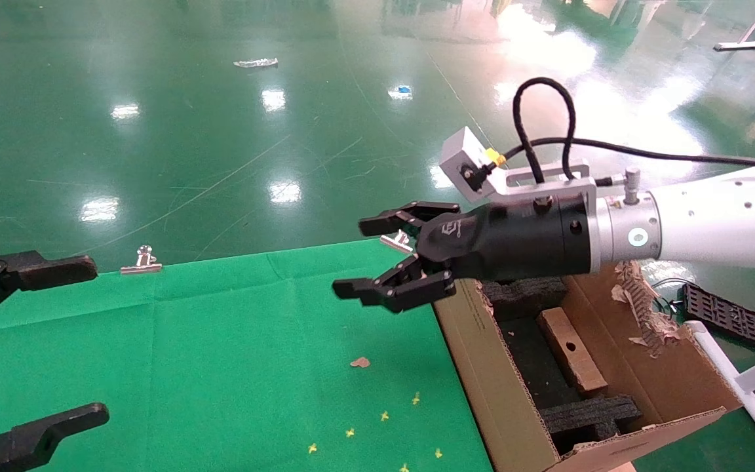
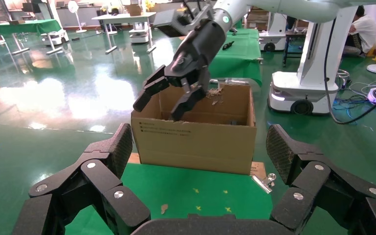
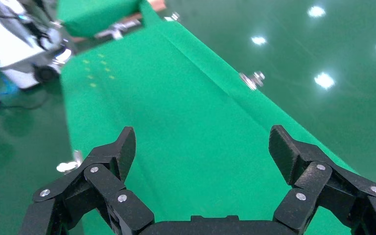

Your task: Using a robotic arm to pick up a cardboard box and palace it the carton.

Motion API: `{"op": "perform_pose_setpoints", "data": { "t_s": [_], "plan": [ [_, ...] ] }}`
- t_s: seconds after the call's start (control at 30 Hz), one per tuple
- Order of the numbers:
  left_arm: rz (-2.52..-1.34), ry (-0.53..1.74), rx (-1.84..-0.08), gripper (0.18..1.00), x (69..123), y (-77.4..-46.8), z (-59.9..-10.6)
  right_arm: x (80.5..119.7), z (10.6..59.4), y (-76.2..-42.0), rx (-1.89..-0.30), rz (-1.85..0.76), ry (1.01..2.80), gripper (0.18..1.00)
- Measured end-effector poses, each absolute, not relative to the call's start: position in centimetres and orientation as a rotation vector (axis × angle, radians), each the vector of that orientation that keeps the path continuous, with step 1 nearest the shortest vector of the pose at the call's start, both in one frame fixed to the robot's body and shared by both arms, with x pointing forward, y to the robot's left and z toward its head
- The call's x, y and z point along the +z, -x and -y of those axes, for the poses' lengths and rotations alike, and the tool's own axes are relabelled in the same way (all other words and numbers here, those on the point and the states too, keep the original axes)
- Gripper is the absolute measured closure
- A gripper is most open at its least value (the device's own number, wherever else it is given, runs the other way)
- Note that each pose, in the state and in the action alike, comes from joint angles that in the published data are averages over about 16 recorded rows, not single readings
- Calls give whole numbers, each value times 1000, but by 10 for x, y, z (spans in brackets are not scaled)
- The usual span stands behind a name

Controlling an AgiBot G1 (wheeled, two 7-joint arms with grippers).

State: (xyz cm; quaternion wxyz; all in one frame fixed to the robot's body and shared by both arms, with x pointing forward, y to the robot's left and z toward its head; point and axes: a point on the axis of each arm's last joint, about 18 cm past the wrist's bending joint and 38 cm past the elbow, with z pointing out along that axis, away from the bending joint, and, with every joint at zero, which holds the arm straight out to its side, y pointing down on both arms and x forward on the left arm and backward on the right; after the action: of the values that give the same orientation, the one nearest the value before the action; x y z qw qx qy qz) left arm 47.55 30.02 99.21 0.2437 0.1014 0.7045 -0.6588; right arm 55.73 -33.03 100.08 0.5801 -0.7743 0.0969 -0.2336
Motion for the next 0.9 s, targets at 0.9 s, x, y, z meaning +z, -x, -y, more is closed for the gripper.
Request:
{"op": "perform_pose_setpoints", "data": {
  "t_s": [0.9],
  "plan": [
    [-1924,-276,-1800,184,992,-476,-300,991,302,-470,-551,247,1583,178]
  ]
}}
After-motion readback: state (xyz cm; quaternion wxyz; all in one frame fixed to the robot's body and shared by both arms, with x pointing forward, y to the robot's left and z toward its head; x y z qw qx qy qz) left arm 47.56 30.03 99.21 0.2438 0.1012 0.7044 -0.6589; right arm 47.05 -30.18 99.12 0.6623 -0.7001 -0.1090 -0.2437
